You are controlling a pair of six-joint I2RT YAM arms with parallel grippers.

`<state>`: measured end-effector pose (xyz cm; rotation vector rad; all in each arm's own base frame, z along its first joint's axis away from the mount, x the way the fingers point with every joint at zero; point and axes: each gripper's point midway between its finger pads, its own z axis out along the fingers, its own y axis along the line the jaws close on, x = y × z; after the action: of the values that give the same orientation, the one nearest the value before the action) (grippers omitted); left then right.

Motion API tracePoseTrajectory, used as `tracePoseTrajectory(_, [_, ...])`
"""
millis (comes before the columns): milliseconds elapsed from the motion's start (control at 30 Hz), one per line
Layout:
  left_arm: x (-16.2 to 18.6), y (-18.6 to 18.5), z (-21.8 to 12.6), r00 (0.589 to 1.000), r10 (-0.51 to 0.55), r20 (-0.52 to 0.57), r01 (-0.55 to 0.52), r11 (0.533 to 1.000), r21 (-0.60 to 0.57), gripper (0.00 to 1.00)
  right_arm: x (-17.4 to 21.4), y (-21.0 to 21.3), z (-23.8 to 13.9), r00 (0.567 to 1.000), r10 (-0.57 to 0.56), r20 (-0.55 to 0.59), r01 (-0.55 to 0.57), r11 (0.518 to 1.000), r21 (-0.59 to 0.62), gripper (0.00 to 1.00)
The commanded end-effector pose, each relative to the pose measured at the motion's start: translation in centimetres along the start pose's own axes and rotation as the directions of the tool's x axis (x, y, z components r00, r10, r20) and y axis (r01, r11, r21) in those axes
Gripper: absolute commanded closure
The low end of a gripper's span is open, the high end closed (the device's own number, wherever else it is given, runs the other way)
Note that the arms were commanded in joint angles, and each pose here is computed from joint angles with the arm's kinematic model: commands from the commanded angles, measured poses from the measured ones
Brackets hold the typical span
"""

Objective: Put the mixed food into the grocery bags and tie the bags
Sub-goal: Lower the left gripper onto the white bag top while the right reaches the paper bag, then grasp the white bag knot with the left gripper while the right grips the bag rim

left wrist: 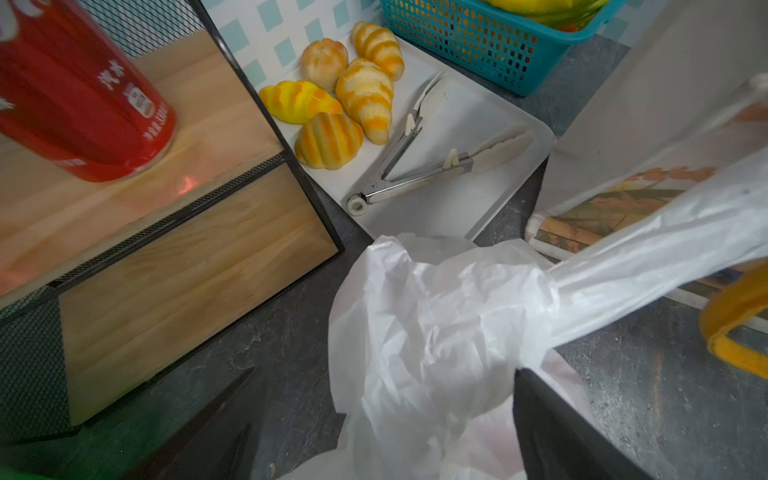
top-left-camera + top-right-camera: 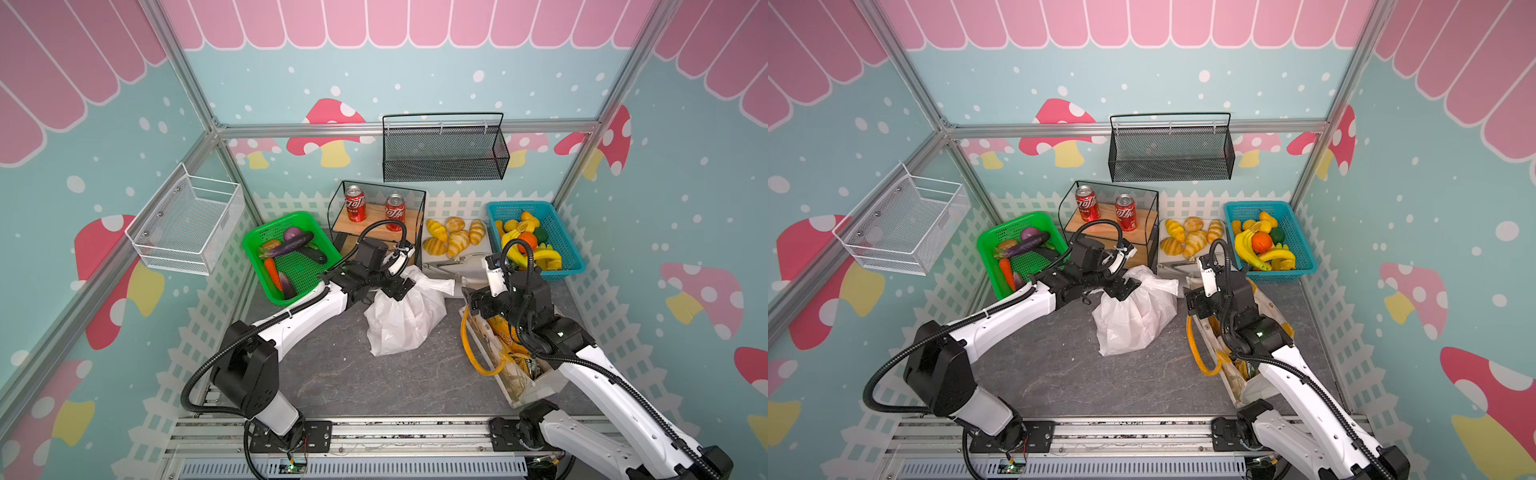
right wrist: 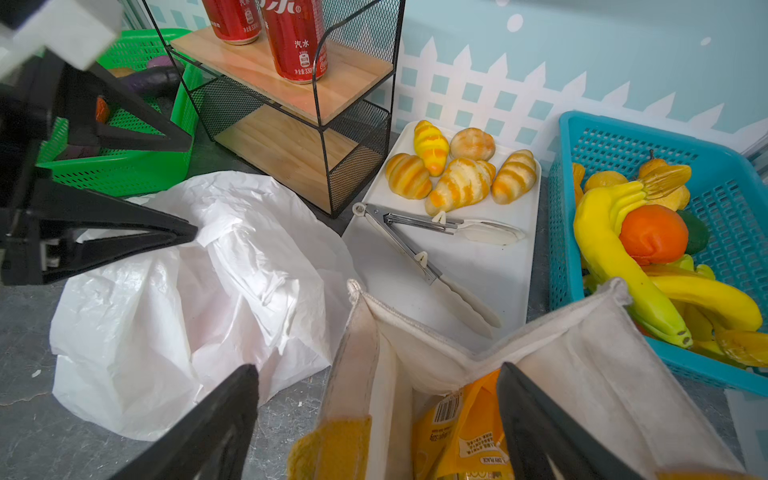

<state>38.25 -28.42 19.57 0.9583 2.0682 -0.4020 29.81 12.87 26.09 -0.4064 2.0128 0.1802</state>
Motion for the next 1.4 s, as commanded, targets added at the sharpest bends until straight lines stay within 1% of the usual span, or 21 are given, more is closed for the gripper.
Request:
tracePoseTrajectory(0, [1.4, -1.1, 0.5, 0.996, 0.043, -0.081, -0.034, 0.994, 0.108, 0.04, 0.1, -0.4, -0.2, 1.0, -0.002, 0.009, 0.002, 1.0, 0.018, 0.09])
tracePoseTrajectory(167, [2.5, -0.5, 2.1, 0.991, 0.029, -0.131, -0.01, 0.99, 0.139, 0.03, 0.4, -0.4, 0.1, 1.0, -0.007, 0.0, 0.007, 1.0, 0.021, 0.09])
tracePoseTrajectory(233, [2.8, -0.5, 2.8, 0.989, 0.02, -0.147, 0.004, 0.987, 0.159, 0.05, 0.4, -0.5, 0.2, 1.0, -0.008, -0.003, 0.009, 1.0, 0.024, 0.09])
tracePoseTrajectory(267, [3.0, -0.6, 3.0, 0.988, 0.016, -0.155, 0.011, 0.985, 0.171, 0.08, 0.4, -0.5, 0.2, 1.0, -0.01, -0.005, 0.01, 1.0, 0.027, 0.09])
tracePoseTrajectory(333, [3.1, -0.9, 3.3, 0.986, 0.005, -0.164, 0.027, 0.981, 0.192, 0.17, 0.4, -0.7, 0.2, 1.0, -0.009, -0.005, 0.01, 0.999, 0.038, 0.09])
tracePoseTrajectory(500, [2.5, -1.6, 2.8, 0.99, -0.024, -0.138, 0.055, 0.974, 0.222, 0.5, 1.1, -1.1, -0.1, 0.999, 0.013, -0.048, -0.011, 0.998, 0.059, 0.11])
tracePoseTrajectory(667, [1.5, -2.2, 0.9, 0.996, -0.061, -0.068, 0.075, 0.971, 0.225, 0.84, 2.7, -0.2, -1.0, 0.988, 0.064, -0.139, -0.063, 0.998, 0.007, 0.14])
tracePoseTrajectory(700, [1.2, -2.1, 0.5, 0.996, -0.072, -0.049, 0.081, 0.974, 0.213, 0.9, 3.2, 0.3, -1.1, 0.983, 0.069, -0.168, -0.073, 0.997, -0.016, 0.16])
tracePoseTrajectory(767, [1.0, -1.7, -0.4, 0.996, -0.092, -0.014, 0.093, 0.98, 0.176, 0.95, 4.1, 1.3, -1.3, 0.973, 0.078, -0.217, -0.093, 0.994, -0.063, 0.19])
tracePoseTrajectory(867, [0.6, -0.9, -1.9, 0.992, -0.121, 0.043, 0.116, 0.988, 0.103, 1.0, 4.4, 2.4, -1.8, 0.967, 0.092, -0.236, -0.123, 0.985, -0.121, 0.24])
tracePoseTrajectory(900, [0.4, -0.6, -2.4, 0.989, -0.131, 0.065, 0.125, 0.989, 0.082, 1.0, 4.5, 2.6, -1.8, 0.966, 0.094, -0.24, -0.128, 0.983, -0.13, 0.25])
tracePoseTrajectory(1067, [-0.6, -0.1, -4.7, 0.975, -0.159, 0.158, 0.155, 0.987, 0.037, 1.0, 5.9, 2.8, -1.4, 0.953, 0.116, -0.28, -0.154, 0.981, -0.12, 0.28])
tracePoseTrajectory(1167, [-0.9, -0.2, -5.5, 0.968, -0.17, 0.182, 0.166, 0.985, 0.036, 1.0, 7.0, 2.6, -0.9, 0.946, 0.13, -0.296, -0.164, 0.982, -0.095, 0.3])
tracePoseTrajectory(1267, [-1.1, 0.2, -6.5, 0.961, -0.189, 0.204, 0.191, 0.981, 0.007, 1.0, 7.7, 2.7, -0.5, 0.945, 0.131, -0.298, -0.166, 0.982, -0.094, 0.41])
tracePoseTrajectory(1333, [-1.1, 0.7, -7.3, 0.953, -0.201, 0.228, 0.212, 0.977, -0.025, 1.0, 7.9, 2.9, -0.4, 0.946, 0.128, -0.299, -0.164, 0.981, -0.101, 0.52])
tracePoseTrajectory(1367, [-1.2, 1.1, -7.8, 0.947, -0.208, 0.247, 0.226, 0.973, -0.046, 1.0, 7.8, 3.0, -0.3, 0.948, 0.124, -0.294, -0.162, 0.98, -0.111, 0.59])
